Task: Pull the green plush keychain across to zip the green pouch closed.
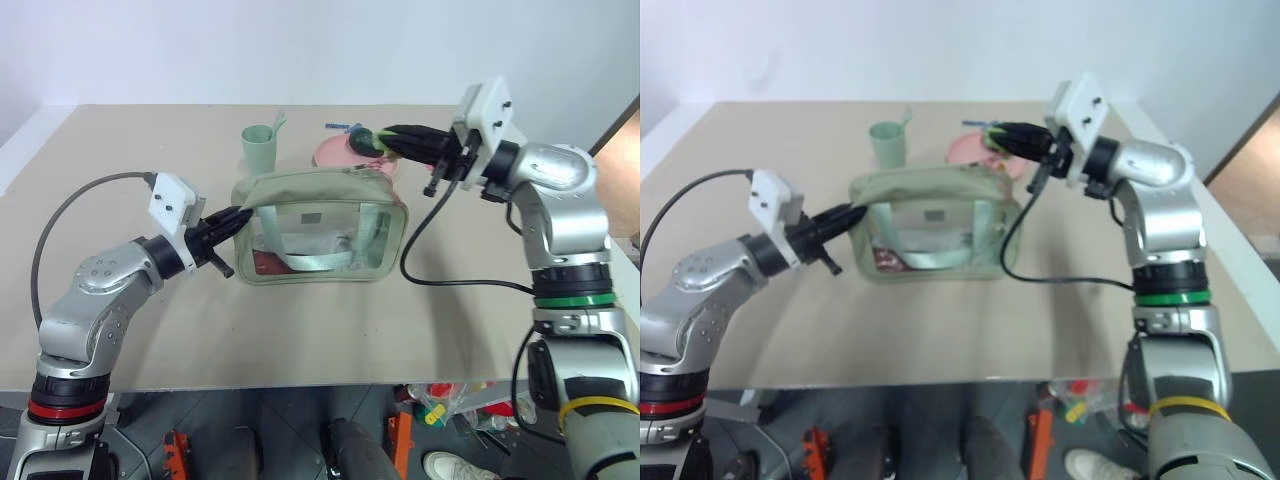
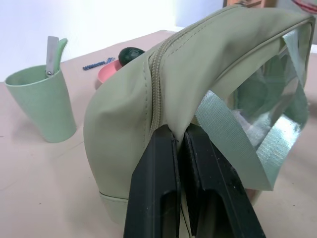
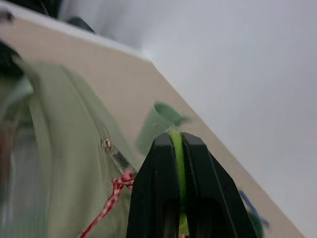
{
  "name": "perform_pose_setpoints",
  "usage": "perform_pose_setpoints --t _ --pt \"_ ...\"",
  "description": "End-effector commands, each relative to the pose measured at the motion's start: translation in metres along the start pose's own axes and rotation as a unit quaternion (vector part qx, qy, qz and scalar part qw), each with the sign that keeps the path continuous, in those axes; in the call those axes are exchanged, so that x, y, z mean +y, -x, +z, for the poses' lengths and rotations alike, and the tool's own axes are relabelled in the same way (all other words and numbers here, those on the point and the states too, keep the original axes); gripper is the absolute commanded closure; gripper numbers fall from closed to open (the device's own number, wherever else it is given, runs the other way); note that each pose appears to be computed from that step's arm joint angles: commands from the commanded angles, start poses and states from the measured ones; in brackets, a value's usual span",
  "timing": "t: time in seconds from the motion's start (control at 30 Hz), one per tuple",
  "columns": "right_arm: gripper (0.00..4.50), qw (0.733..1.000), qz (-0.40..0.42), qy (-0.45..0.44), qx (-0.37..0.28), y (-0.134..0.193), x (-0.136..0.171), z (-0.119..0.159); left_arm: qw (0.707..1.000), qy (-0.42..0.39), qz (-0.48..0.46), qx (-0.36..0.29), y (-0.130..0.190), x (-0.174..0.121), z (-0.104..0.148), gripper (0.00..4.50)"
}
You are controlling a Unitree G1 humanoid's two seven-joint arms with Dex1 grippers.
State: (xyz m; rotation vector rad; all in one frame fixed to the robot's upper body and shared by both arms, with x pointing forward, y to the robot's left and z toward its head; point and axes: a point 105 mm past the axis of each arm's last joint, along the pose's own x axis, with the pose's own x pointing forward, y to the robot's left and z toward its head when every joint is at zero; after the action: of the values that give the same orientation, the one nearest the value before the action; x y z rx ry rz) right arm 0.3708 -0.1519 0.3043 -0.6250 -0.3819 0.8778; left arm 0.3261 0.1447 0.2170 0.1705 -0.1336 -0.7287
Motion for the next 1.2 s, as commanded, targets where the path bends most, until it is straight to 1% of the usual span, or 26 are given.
perform_pose_setpoints --t 0.03,0.17,0.27,0.33,0.37,0.47,0.57,0.67,0.77,0.87,0.9,0.93,0.97,1.03,1.1,1.13,1.2 --pt "4.46 0.996 -0.061 0.048 0.040 0.031 -0.026 -0.001 1.000 -0.026 0.009 -0.008 -0.002 0.001 0.010 4.50" --pt "4.46 0.987 -0.086 0.058 0.120 0.059 -0.033 -0.029 0.999 -0.027 -0.003 -0.016 -0.007 -0.008 0.015 4.50" --pt "4.46 0.982 -0.081 0.037 0.165 0.068 -0.022 -0.054 0.999 -0.027 -0.006 -0.019 -0.010 -0.012 0.017 4.50" --pt "4.46 0.979 -0.058 0.026 0.194 0.068 -0.002 -0.074 0.999 -0.027 -0.003 -0.020 -0.012 -0.012 0.017 4.50" --pt "4.46 0.977 -0.034 0.020 0.211 0.065 0.015 -0.087 0.999 -0.027 -0.002 -0.021 -0.013 -0.012 0.017 4.50" --pt "4.46 0.972 0.000 0.010 0.234 0.058 0.048 -0.109 0.999 -0.029 0.000 -0.021 -0.015 -0.012 0.017 4.50" --pt "4.46 0.976 0.006 0.001 0.218 0.034 0.066 -0.118 0.999 -0.036 0.004 -0.015 -0.017 -0.010 0.015 4.50" --pt "4.46 0.979 0.008 0.004 0.203 0.019 0.071 -0.119 0.999 -0.053 0.008 -0.006 -0.019 -0.009 0.013 4.50" --pt "4.46 0.980 -0.008 0.007 0.197 0.018 0.064 -0.118 0.999 -0.054 0.007 -0.004 -0.020 -0.009 0.011 4.50" --pt "4.46 0.981 -0.028 0.011 0.191 0.022 0.049 -0.113 0.999 -0.053 -0.005 0.003 -0.020 -0.012 0.007 4.50" --pt "4.49 0.981 -0.034 0.004 0.189 0.026 0.043 -0.111 0.999 -0.046 -0.007 0.002 -0.019 -0.012 0.006 4.14" --pt "4.50 0.982 -0.036 0.000 0.188 0.030 0.039 -0.109 0.999 -0.036 -0.009 0.000 -0.019 -0.013 0.006 3.92" --pt "4.17 0.982 -0.038 -0.003 0.187 0.036 0.033 -0.106 0.999 -0.033 -0.012 0.001 -0.019 -0.013 0.006 3.75" --pt "3.48 0.982 -0.040 -0.004 0.186 0.048 0.024 -0.099 0.999 -0.035 -0.020 0.006 -0.017 -0.013 0.007 2.92" --pt "3.42 0.982 -0.036 0.000 0.183 0.057 0.017 -0.091 0.999 -0.039 -0.019 0.009 -0.014 -0.009 0.008 2.67" --pt "2.94 0.983 -0.035 0.002 0.182 0.063 0.013 -0.085 0.999 -0.043 -0.018 0.012 -0.012 -0.005 0.009 1.99" --pt "2.95 0.983 -0.036 0.005 0.180 0.072 0.005 -0.076 0.998 -0.049 -0.018 0.016 -0.007 0.001 0.012 1.86"
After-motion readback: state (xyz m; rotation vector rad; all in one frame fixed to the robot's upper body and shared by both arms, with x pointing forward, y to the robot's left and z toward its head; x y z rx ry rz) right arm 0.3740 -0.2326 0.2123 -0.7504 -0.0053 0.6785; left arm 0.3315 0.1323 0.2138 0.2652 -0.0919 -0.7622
